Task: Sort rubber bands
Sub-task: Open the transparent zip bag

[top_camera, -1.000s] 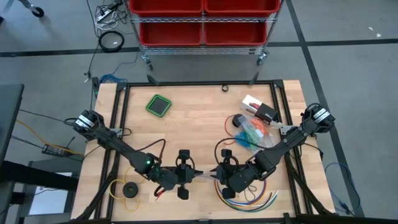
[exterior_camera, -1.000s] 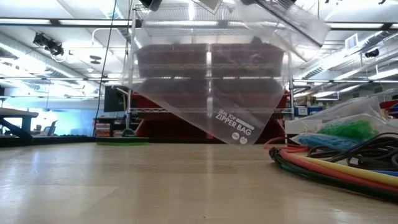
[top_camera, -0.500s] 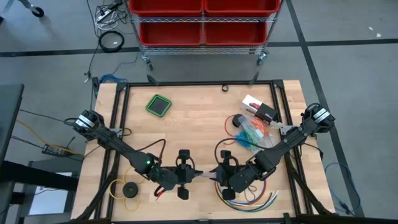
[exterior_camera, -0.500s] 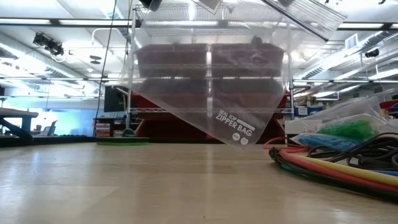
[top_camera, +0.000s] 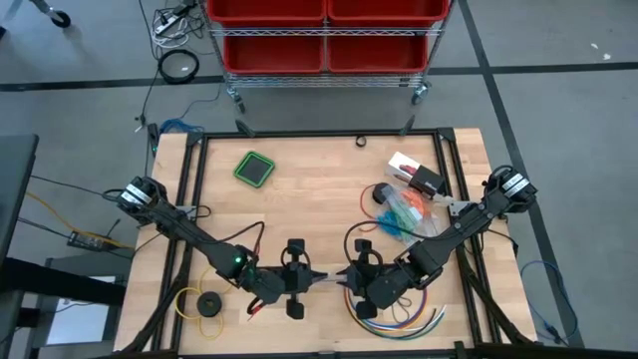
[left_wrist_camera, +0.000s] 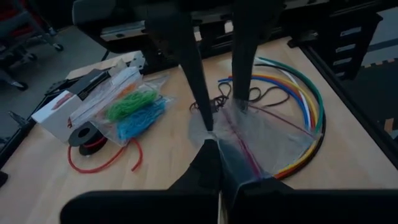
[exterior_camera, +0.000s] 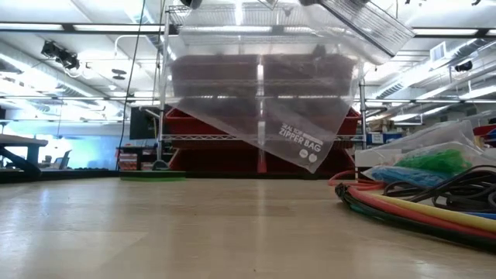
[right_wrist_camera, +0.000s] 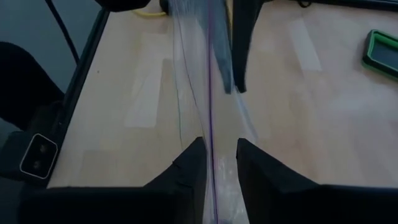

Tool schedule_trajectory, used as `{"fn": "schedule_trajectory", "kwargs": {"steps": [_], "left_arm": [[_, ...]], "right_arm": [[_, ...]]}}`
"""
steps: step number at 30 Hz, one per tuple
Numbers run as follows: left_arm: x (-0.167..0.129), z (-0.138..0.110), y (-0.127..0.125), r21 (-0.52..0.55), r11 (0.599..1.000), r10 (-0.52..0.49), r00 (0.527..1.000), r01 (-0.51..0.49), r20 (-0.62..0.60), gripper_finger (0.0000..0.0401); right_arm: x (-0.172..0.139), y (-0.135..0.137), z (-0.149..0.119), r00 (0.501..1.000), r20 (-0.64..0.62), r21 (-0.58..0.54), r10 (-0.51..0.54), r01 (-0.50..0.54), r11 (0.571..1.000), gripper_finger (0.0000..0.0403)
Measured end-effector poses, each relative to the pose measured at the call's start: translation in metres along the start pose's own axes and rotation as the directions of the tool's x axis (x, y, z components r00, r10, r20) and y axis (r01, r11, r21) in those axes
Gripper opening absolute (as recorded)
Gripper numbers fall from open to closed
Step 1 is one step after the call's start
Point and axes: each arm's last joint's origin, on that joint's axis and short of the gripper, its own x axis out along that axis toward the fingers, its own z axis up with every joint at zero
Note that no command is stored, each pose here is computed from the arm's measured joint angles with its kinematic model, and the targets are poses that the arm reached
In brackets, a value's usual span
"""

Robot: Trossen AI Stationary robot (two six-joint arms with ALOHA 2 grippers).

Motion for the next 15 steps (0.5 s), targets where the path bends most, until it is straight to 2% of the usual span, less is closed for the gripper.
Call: {"fn": "schedule_trajectory", "kwargs": {"steps": [7, 15], "left_arm": [[0.0, -0.0005, -0.0014, 0.003, 0.999, -0.05, 0.999, 0.05, -0.005, 0.0], [0.0, 0.0005, -0.0013, -0.003, 0.999, -0.051, 0.999, 0.051, 0.004, 0.0]], "right_arm": [[-0.0011, 0.0004, -0.0006, 0.999, 0.014, -0.016, -0.046, 0.046, 0.999, 0.0059], [-0.0011, 0.0011, 0.0, 0.999, 0.016, -0.02, -0.028, 0.028, 0.999, 0.0043]]}}
